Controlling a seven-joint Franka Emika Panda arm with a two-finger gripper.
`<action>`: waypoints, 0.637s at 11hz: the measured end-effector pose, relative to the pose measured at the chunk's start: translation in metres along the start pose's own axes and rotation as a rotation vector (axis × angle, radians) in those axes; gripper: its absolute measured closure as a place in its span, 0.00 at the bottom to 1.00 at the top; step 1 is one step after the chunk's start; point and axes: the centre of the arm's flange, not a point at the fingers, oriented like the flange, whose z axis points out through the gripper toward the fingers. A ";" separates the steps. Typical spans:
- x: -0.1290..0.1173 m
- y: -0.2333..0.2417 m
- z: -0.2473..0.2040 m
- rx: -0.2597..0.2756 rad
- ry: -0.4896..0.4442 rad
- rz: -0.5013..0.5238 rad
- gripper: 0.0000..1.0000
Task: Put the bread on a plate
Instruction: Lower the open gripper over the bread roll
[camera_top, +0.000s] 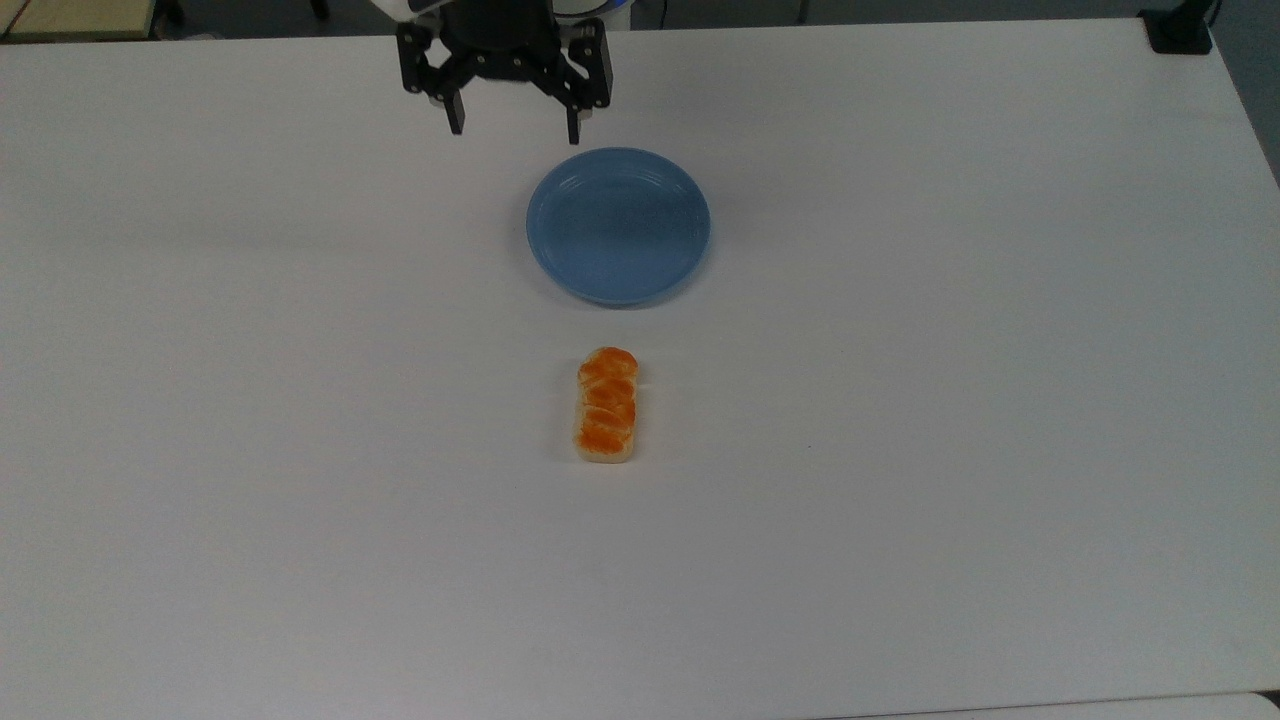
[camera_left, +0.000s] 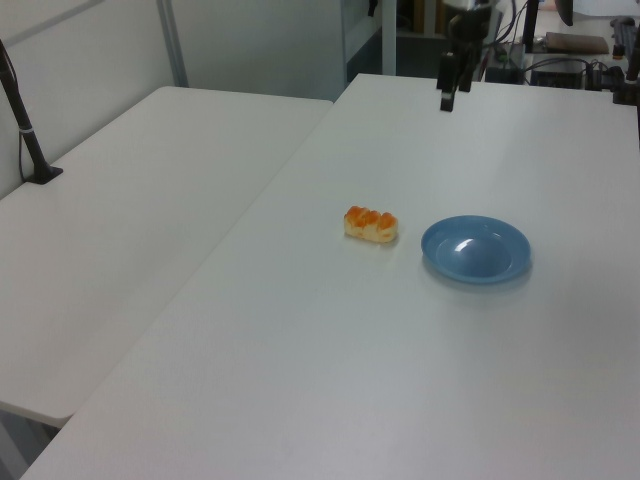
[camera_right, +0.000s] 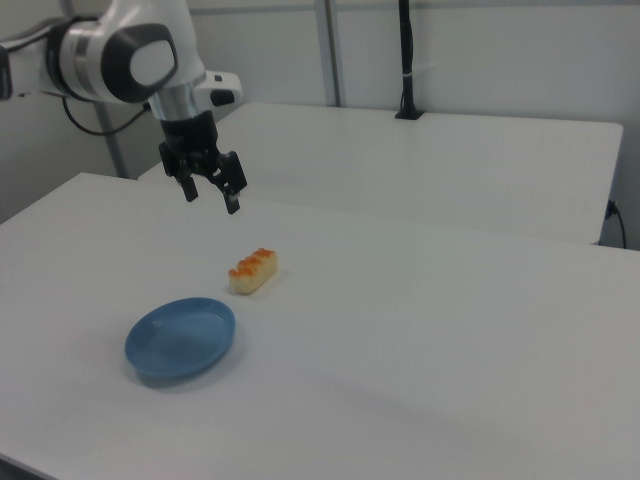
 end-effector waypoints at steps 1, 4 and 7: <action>0.010 -0.010 0.017 0.001 0.010 -0.014 0.00; 0.037 -0.048 0.075 0.003 0.046 -0.067 0.00; 0.065 -0.079 0.143 0.002 0.067 -0.064 0.00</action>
